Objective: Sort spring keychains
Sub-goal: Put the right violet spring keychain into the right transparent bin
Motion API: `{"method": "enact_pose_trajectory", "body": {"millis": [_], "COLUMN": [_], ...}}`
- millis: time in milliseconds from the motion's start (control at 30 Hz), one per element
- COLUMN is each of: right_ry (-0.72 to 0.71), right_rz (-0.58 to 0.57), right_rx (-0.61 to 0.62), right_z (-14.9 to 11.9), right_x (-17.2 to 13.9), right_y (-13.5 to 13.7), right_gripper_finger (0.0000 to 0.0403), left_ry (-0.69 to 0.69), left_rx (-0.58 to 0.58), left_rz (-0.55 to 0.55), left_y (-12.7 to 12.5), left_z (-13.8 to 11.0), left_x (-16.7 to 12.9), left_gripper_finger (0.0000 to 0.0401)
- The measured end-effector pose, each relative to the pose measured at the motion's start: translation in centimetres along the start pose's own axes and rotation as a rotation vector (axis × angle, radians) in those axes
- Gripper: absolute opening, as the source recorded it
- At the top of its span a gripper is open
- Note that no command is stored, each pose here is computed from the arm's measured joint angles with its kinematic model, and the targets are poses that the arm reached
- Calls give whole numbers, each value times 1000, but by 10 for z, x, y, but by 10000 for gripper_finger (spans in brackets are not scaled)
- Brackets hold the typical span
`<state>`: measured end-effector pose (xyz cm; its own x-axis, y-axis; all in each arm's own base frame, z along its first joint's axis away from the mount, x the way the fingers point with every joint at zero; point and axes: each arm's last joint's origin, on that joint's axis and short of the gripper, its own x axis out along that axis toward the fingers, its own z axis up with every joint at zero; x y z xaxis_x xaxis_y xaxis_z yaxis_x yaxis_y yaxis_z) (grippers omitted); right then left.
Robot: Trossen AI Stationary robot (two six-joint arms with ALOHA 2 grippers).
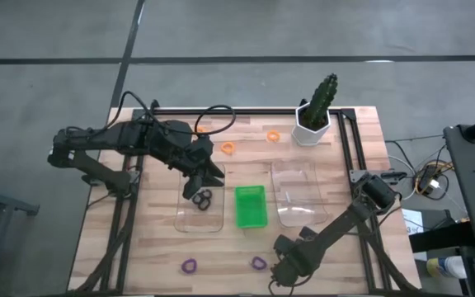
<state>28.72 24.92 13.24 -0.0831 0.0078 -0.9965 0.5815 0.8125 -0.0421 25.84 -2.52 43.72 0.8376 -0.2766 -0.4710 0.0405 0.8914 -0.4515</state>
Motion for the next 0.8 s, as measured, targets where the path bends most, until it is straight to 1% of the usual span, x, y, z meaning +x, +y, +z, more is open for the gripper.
{"method": "enact_pose_trajectory", "body": {"millis": [133, 167, 300, 400, 467, 533, 633, 700, 800], "right_ry": [8, 8, 4, -20, -41, -68, -104, -146, -210], "right_rz": [20, 21, 51, 132, 169, 236, 264, 310, 322], "right_rx": [-8, -8, -1, -9, -12, -10, -1, 0, 13], "right_z": [1, 1, 0, 1, 0, 1, 3, 4, 6], "right_x": [0, 0, -8, -24, -44, -63, -81, -102, -139], "right_y": [2, 2, 4, 13, 14, 18, 22, 25, 19], "right_gripper_finger": [28, 22, 13, 11, 10, 10, 10, 9, 9], "left_ry": [-3, -3, -3, -4, -6, -8, -11, -14, -14], "left_rx": [1, 1, 1, 8, 17, 25, 27, 28, 24], "left_rz": [-1, -1, -1, -1, 4, 6, 10, 11, 13], "left_y": [0, 0, 0, 0, 0, 0, 0, 0, 0], "left_z": [1, 1, 1, 1, 1, 1, 1, 1, 1], "left_x": [-1, -1, -1, -1, -1, -1, -1, -1, -1], "left_gripper_finger": [138, 138, 138, 138, 138, 138, 138, 138, 138]}}
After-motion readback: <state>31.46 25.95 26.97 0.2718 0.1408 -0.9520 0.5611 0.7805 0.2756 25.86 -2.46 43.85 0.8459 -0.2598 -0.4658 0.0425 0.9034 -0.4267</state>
